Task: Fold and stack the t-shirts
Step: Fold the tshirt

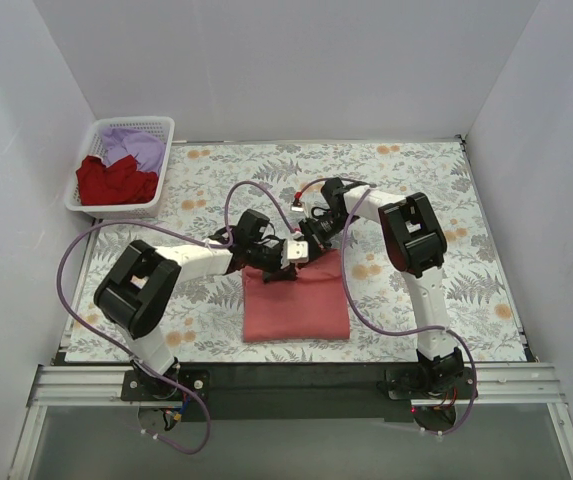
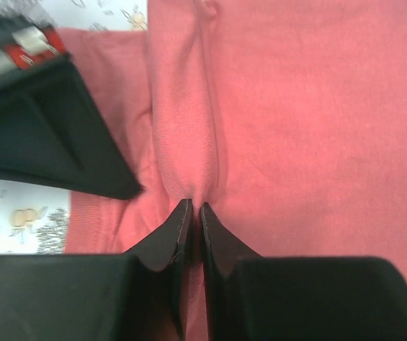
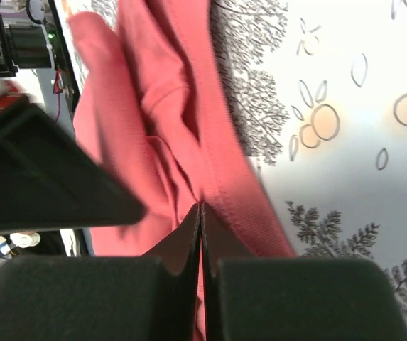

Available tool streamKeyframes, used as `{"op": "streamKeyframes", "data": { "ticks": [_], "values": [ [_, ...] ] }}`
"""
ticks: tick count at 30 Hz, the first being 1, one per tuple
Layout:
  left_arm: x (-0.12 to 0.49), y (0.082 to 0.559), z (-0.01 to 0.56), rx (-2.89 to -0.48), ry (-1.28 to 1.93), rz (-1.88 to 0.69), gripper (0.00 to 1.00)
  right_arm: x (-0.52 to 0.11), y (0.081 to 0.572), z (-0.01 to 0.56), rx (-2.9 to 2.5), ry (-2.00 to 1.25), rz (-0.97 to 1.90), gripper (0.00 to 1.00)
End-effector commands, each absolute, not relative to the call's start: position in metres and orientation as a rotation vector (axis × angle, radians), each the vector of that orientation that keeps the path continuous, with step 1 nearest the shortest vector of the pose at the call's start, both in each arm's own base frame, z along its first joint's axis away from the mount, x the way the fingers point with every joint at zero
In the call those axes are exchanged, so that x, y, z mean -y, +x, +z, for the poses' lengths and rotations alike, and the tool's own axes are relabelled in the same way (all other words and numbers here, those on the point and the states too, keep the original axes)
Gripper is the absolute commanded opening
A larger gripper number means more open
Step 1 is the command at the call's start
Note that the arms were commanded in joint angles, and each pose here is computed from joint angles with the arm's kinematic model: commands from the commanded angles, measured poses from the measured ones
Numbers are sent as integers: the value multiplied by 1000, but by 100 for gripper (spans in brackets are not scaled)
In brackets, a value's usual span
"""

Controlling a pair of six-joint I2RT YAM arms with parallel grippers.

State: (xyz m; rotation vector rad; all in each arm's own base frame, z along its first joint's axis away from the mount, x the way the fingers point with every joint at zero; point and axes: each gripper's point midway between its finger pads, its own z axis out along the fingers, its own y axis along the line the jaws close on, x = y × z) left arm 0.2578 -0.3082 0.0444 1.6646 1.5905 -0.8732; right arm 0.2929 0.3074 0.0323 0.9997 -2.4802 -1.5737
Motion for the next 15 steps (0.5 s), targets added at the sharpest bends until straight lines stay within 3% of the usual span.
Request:
{"op": "streamKeyframes", "data": {
  "ticks": [1,15],
  "values": [
    [314,271,77,-1468,1641,-757,0,-308,292,26,2462,1006,-1589,4],
    [315,321,103,-1410,1560,-573,0,-300,282,2,2434,1010,-1554,4]
  ]
}}
